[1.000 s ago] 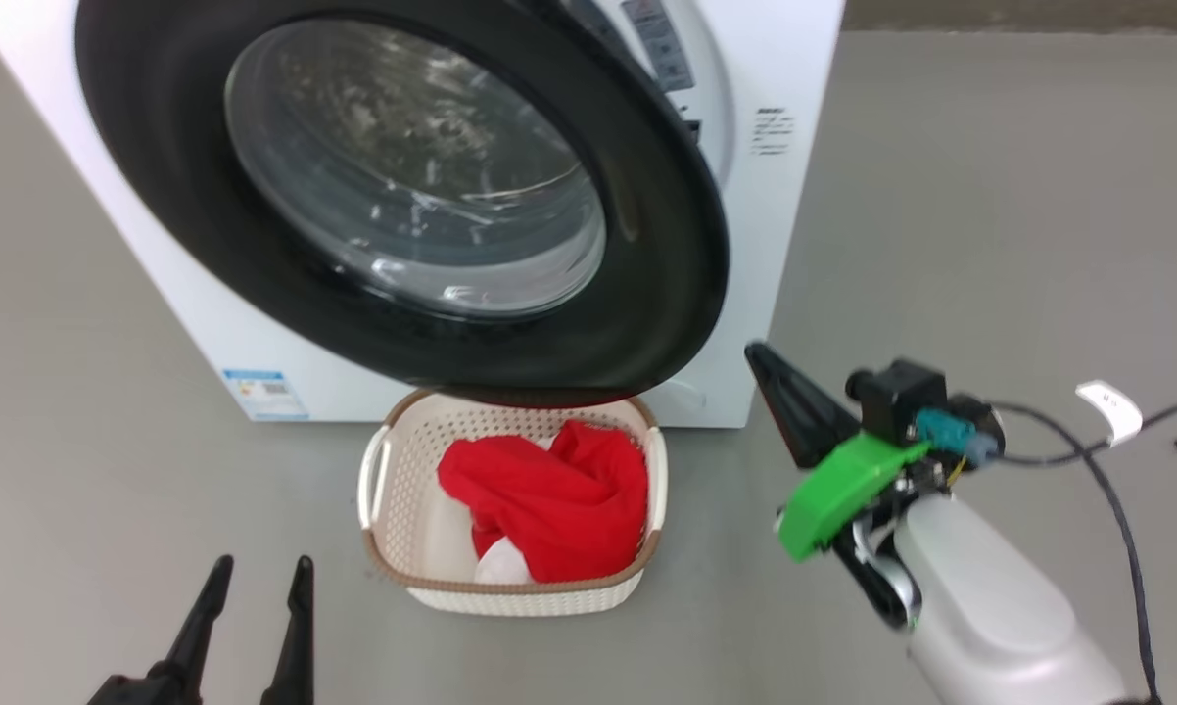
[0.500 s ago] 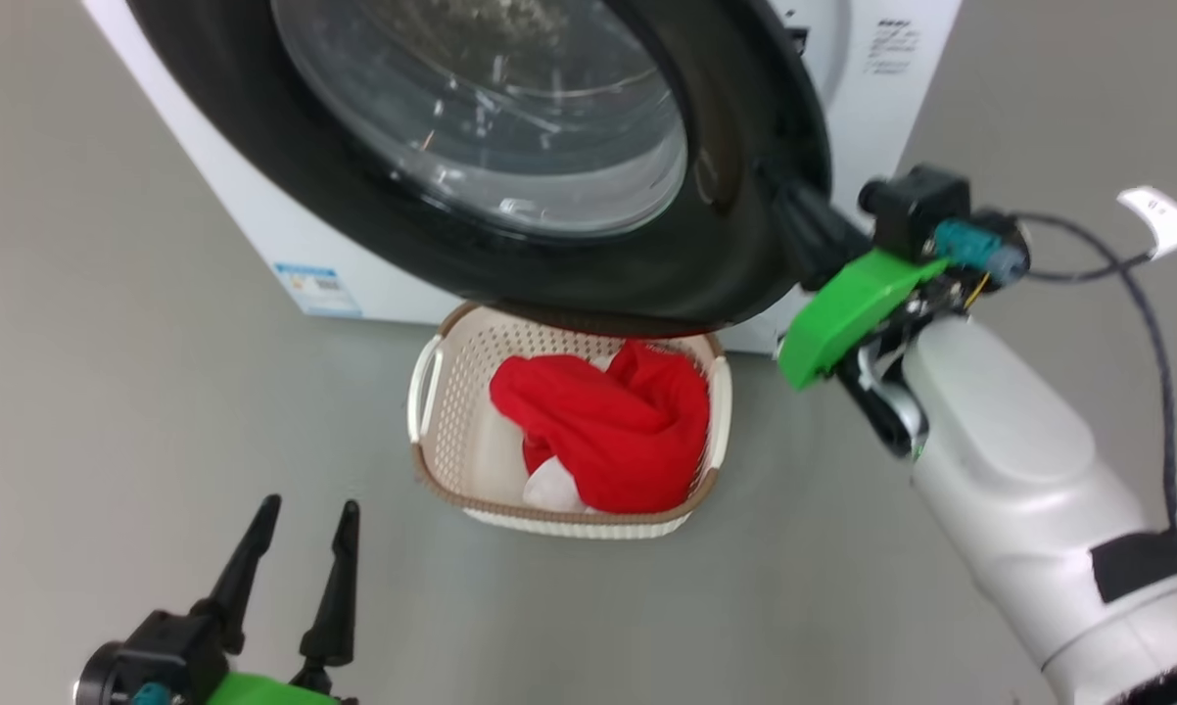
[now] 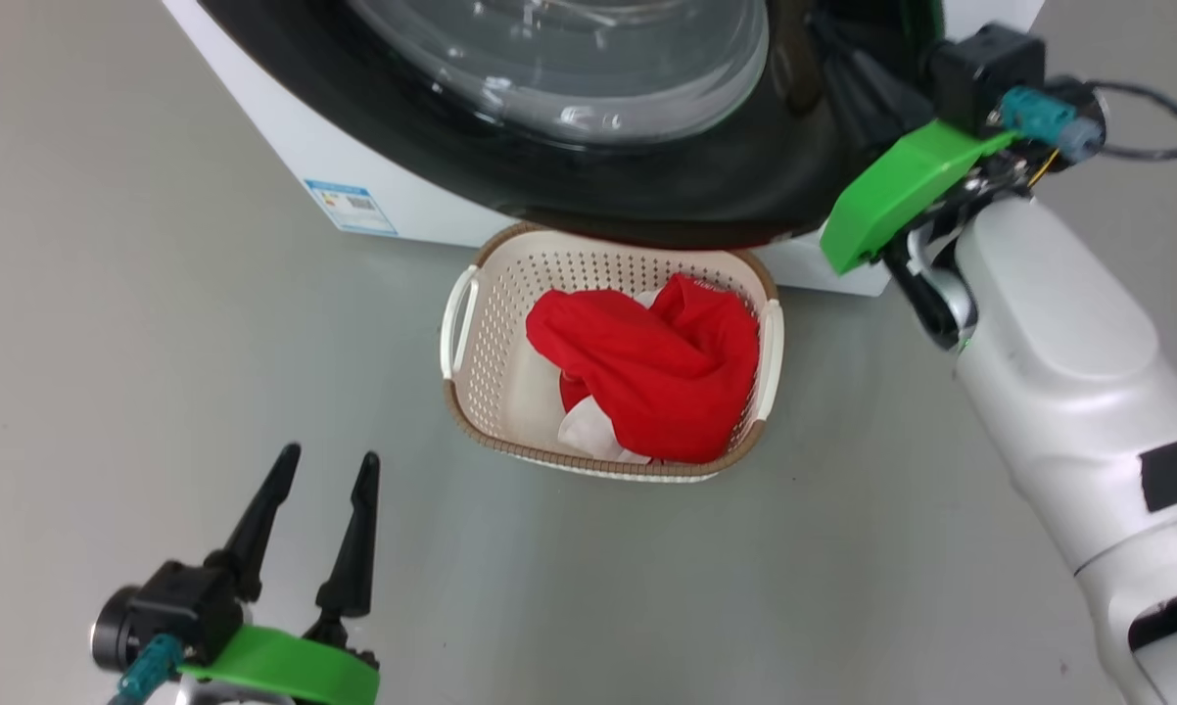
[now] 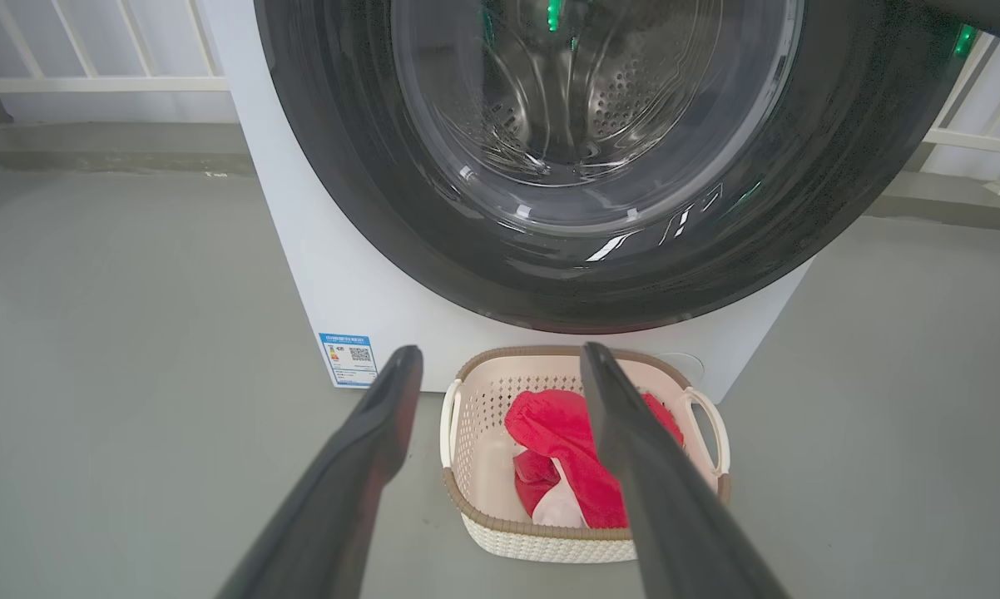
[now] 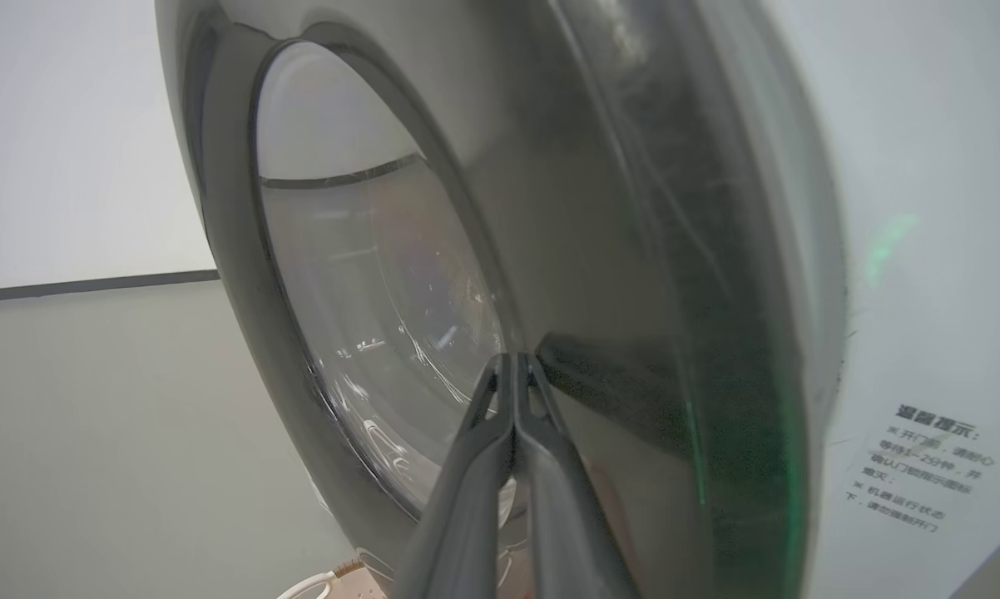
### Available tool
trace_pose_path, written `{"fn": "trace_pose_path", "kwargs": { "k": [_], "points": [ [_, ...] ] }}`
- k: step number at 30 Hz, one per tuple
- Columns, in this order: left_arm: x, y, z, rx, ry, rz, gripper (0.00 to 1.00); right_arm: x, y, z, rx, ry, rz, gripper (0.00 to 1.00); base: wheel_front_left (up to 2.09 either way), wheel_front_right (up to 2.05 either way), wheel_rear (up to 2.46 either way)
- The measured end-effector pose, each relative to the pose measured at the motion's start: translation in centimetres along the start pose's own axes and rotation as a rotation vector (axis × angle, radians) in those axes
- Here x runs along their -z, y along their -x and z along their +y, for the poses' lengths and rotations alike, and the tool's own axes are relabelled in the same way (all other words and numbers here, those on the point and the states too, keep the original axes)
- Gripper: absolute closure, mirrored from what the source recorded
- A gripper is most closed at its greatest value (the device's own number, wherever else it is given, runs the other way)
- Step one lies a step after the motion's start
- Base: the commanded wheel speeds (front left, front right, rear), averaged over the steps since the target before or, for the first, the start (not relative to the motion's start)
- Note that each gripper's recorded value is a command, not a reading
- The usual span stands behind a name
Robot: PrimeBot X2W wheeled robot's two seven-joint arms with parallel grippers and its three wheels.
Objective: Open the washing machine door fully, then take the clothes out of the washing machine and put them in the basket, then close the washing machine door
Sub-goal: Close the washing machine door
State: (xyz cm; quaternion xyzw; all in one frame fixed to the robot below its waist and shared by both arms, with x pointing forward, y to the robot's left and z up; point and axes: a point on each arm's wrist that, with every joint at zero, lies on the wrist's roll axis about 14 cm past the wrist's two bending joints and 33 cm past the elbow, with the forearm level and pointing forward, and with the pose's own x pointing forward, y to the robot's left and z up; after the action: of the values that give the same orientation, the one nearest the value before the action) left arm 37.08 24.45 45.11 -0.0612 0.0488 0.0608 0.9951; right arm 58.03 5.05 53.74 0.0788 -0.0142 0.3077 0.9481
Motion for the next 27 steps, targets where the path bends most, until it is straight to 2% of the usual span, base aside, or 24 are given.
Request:
{"fn": "trace_pose_path", "kwargs": {
  "k": [14, 27],
  "points": [
    [0.8, -2.0, -0.7, 0.023, -0.01, 0.025, 0.0, -1.3, -3.7, -3.5, 0.06, -0.049, -0.058, 1.0, 0.0, 0.0, 0.0],
    [0.9, -2.4, -0.7, 0.026, -0.012, 0.026, 0.0, -1.9, -4.0, -3.5, 0.082, -0.054, -0.076, 1.0, 0.0, 0.0, 0.0]
  ]
}}
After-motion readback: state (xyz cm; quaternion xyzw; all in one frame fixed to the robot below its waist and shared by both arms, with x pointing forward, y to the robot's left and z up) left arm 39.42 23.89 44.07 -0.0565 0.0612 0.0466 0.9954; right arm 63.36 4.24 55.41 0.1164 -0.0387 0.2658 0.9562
